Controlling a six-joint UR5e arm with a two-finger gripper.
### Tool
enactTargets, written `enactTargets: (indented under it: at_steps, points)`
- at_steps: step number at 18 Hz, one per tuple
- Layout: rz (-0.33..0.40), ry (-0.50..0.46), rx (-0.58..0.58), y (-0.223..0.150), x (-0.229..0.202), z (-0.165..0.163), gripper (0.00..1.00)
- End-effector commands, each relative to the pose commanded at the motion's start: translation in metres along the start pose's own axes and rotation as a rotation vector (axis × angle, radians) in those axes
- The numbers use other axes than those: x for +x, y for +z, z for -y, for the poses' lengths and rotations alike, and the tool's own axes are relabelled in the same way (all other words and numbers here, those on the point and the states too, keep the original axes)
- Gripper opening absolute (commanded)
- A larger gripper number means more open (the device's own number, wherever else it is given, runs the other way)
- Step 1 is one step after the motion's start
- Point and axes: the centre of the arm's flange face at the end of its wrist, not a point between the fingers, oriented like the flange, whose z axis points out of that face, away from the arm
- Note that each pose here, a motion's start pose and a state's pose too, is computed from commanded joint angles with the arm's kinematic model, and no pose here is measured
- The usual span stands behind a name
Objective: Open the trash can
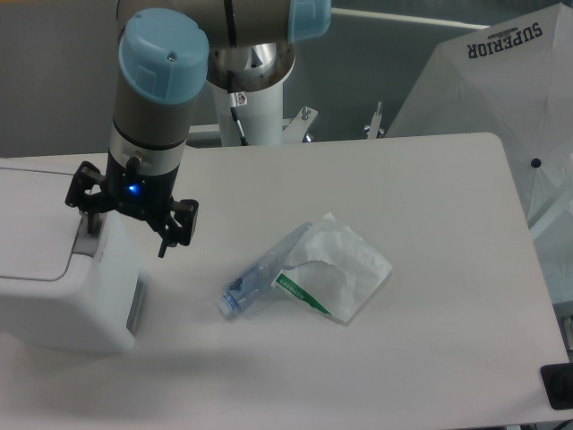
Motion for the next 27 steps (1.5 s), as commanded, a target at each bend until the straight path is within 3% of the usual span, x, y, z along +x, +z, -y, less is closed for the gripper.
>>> enactTargets:
  at_steps: [9,17,24,27]
  points:
    - [0.013,-0.004,-0.013,0.003,-0.003,-0.001,1.0]
    - [0.045,0.017,0.05,-0.025,-0.008,0.006,1.0]
    - [0.136,-0.104,0.16,-0.072,-0.111,-0.012,1.0]
    - [0.181,-0.087,0.129,-0.074,-0.164,-0.035,1.0]
